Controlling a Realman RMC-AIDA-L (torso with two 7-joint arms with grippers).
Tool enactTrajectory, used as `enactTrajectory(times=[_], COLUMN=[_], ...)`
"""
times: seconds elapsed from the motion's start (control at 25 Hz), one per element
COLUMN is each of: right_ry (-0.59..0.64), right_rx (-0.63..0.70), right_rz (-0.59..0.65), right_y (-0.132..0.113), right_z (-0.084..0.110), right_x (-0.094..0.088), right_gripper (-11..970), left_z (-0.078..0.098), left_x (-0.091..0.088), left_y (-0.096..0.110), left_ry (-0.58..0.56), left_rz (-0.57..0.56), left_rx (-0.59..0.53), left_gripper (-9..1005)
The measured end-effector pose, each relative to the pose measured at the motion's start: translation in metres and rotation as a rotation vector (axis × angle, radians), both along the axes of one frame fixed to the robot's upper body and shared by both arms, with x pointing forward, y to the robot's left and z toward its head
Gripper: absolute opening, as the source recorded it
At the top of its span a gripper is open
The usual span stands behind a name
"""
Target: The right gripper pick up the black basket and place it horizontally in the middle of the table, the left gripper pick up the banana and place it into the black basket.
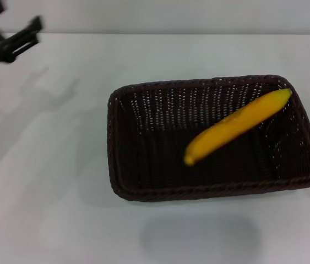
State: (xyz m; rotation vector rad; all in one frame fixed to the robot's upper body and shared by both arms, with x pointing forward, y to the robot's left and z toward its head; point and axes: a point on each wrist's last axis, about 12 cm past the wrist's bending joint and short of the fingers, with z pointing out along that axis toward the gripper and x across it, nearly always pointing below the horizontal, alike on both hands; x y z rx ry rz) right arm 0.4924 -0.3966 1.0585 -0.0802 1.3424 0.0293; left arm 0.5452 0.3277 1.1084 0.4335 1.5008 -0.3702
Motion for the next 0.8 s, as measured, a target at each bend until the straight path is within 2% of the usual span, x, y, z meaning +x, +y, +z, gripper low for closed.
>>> enactTrajectory(times=[0.16,0.28,0.36,0.44,0.8], right_ry=[0.006,0.011,0.018,0.027,0.033], right_rx=[0.047,0.069,0.08,0.089,0.121], right_rz=[-0.037,-0.047,-0.051,-0.058,-0.107], right_y=[0.001,0.003,0.004,0.004,0.002], right_z=[-0.006,-0.009,-0.01,-0.012,-0.017], right_x=[-0.004,-0.005,-0.006,-0.007,-0.012], right_gripper=[670,670,670,670,670], left_z=[-0.029,-0.049,-0.054,-0.055,-0.052], left_x=[-0.025,-0.045,-0.05,-0.051,-0.051], left_y=[0.013,0.023,0.027,0.029,0.036], left_ry=[-0.104,-0.185,-0.219,-0.233,-0.266], left_rz=[0.129,0.31,0.396,0.434,0.506], left_rx=[-0.06,-0.112,-0.127,-0.126,-0.138], left_gripper=[894,894,894,894,895])
